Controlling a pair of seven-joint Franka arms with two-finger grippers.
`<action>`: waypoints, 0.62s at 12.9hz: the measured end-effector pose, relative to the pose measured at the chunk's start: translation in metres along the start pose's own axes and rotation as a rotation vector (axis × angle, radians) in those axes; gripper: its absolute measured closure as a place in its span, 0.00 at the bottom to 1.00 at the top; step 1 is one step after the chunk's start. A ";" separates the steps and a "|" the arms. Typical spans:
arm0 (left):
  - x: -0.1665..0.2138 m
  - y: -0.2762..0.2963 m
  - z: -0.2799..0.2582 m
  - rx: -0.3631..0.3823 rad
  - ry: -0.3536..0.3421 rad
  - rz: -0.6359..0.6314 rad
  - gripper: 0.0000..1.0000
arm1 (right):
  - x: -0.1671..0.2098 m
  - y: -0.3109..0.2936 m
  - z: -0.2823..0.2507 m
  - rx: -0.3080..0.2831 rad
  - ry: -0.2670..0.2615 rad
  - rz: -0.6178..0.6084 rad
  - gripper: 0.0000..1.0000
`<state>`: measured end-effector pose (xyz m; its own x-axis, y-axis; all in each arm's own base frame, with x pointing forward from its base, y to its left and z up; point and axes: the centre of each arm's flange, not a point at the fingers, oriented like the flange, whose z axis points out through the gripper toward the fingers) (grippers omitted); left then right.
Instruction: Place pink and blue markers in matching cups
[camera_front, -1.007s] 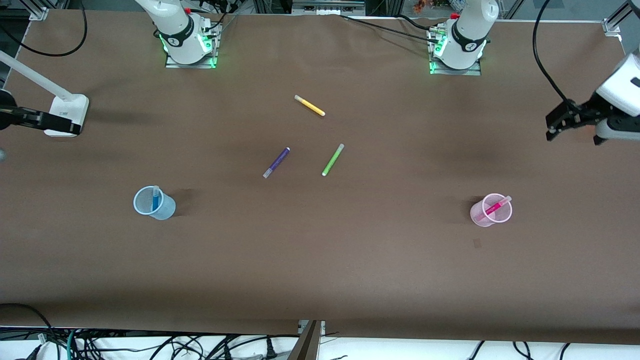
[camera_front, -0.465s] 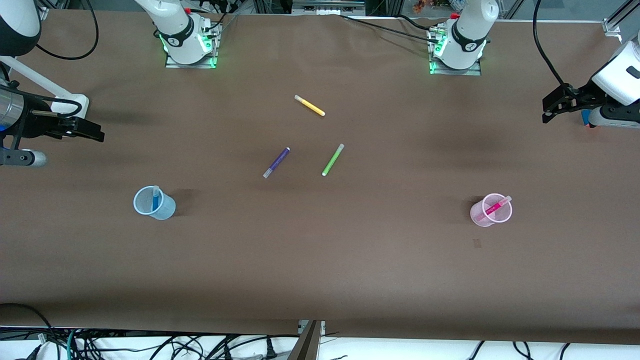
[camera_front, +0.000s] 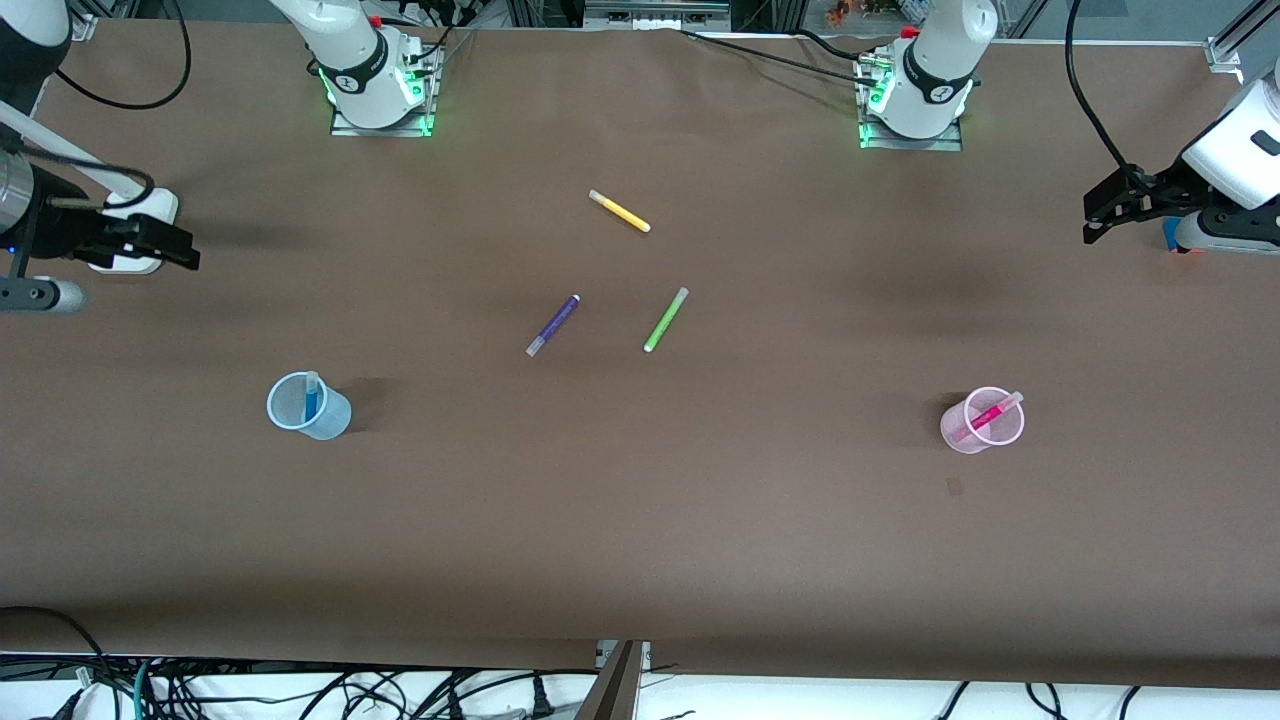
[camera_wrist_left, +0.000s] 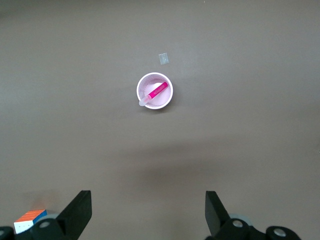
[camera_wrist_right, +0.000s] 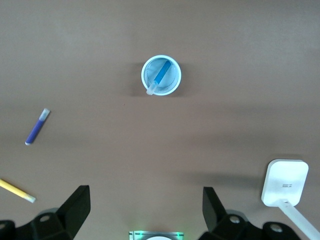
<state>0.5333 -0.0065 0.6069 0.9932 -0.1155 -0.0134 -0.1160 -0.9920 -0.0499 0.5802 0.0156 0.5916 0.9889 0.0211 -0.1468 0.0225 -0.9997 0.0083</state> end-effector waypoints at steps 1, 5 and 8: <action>0.000 0.001 0.000 0.000 0.000 0.001 0.00 | -0.005 -0.005 0.000 -0.007 -0.002 -0.010 0.01; 0.000 0.002 0.000 0.000 -0.004 0.003 0.00 | -0.024 0.003 -0.001 -0.016 0.042 0.006 0.01; 0.000 0.002 0.001 -0.001 -0.009 0.004 0.00 | -0.038 0.005 -0.004 -0.016 0.066 0.006 0.01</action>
<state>0.5327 -0.0087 0.6062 0.9926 -0.1189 -0.0225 -0.1199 -0.9916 -0.0492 0.5432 0.0097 0.6009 0.9966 0.0164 -0.0807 0.0185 -0.9995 0.0252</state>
